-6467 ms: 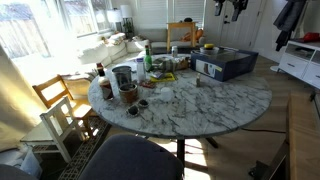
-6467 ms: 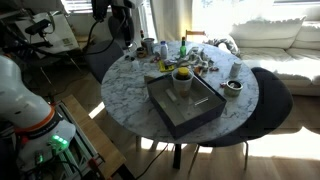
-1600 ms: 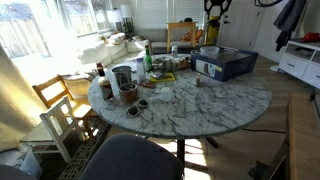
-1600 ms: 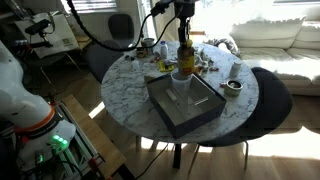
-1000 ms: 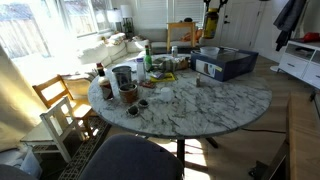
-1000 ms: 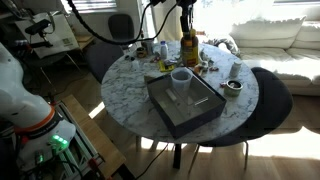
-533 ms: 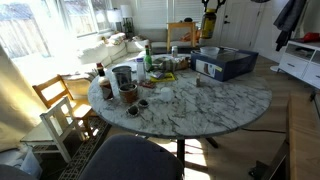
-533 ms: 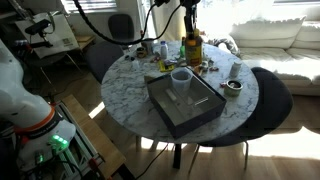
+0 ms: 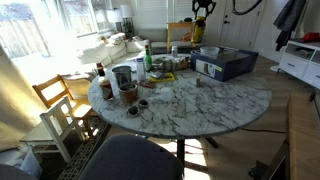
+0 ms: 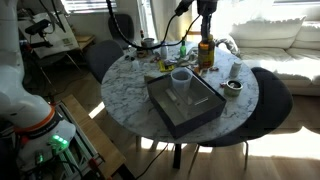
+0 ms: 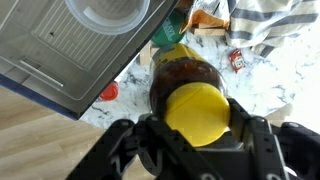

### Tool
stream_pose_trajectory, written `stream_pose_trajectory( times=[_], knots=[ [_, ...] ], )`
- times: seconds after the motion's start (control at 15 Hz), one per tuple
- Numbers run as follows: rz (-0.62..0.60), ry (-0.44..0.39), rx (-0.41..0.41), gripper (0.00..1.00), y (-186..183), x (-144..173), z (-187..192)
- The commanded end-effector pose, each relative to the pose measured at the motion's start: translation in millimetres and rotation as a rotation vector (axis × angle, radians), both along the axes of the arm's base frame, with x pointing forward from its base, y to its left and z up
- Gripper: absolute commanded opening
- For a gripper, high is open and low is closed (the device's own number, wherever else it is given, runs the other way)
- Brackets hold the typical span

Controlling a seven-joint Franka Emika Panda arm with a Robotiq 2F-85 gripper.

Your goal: Remove the yellow and brown bottle from the frost flex cup which is inside the crisper drawer that is inside the shoe box and put the yellow and brown bottle on the table near the orange and white bottle

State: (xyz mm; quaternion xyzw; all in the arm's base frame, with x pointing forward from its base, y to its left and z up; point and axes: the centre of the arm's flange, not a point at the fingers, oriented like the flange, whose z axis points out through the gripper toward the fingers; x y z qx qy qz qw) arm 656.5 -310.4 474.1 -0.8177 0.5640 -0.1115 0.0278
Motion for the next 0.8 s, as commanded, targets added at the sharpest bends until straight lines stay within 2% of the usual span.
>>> stream_pose_trajectory(
  times=[0.0,0.27,0.47,0.73],
  knots=[
    [-0.058,0.003,0.040,0.37,-42,61,-20],
    [-0.110,0.019,0.082,0.37,-59,82,-63],
    [-0.191,0.045,0.141,0.37,-63,95,-90],
    [-0.259,0.028,0.151,0.37,-65,109,-115]
  ],
)
